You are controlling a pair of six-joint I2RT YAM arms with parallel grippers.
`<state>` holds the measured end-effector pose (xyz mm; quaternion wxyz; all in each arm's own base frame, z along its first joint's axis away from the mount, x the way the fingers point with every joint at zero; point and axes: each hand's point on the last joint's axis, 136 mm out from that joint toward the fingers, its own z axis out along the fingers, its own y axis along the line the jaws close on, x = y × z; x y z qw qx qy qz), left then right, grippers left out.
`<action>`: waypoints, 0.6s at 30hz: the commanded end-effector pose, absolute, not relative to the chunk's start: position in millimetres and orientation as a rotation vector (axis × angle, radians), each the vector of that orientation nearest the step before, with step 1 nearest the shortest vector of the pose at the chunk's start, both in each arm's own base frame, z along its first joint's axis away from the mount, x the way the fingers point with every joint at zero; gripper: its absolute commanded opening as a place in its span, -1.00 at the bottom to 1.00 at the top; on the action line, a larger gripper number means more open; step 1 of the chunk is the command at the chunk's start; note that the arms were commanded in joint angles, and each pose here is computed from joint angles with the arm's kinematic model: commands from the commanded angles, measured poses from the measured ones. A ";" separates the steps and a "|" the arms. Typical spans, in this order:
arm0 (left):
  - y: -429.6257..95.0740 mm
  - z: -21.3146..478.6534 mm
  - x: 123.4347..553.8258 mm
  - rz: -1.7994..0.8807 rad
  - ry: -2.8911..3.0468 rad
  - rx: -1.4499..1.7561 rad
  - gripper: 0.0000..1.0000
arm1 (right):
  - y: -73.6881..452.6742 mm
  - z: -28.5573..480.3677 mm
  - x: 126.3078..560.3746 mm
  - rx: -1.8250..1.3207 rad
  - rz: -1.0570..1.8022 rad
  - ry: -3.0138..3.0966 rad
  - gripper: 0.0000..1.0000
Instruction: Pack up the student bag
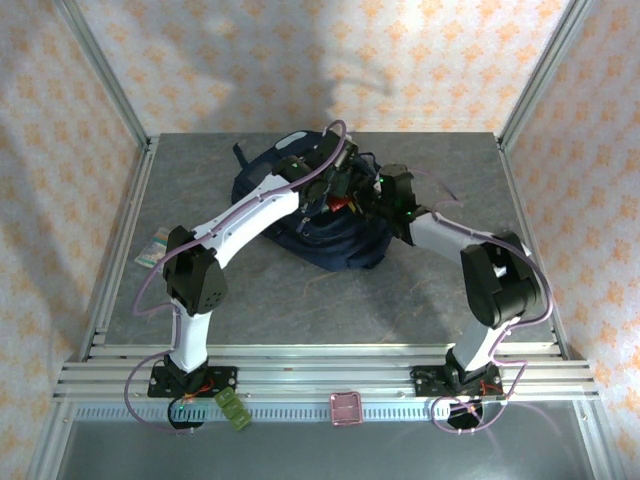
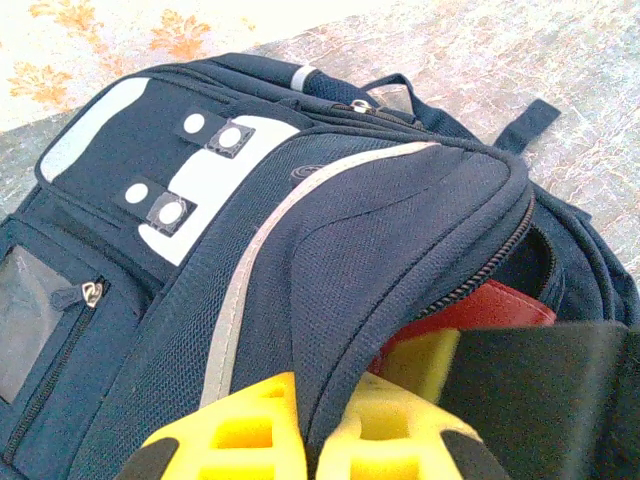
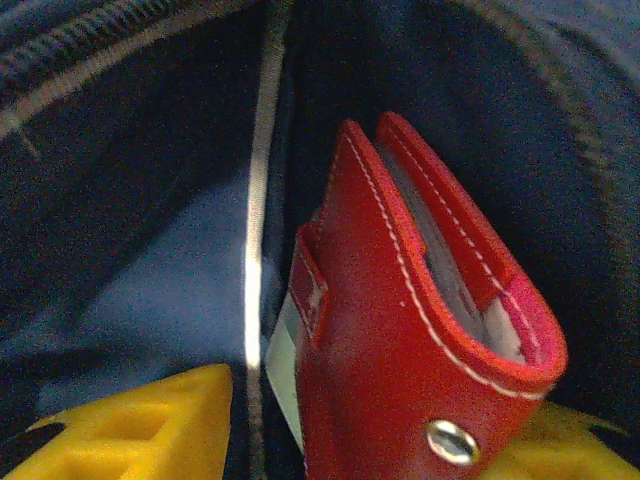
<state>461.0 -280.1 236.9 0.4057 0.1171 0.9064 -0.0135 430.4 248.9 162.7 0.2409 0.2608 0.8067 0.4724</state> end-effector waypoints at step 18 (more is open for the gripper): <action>-306.9 280.0 464.4 -0.278 2.180 0.195 -1.00 | 275.9 166.9 467.5 0.634 1.392 2.180 -1.00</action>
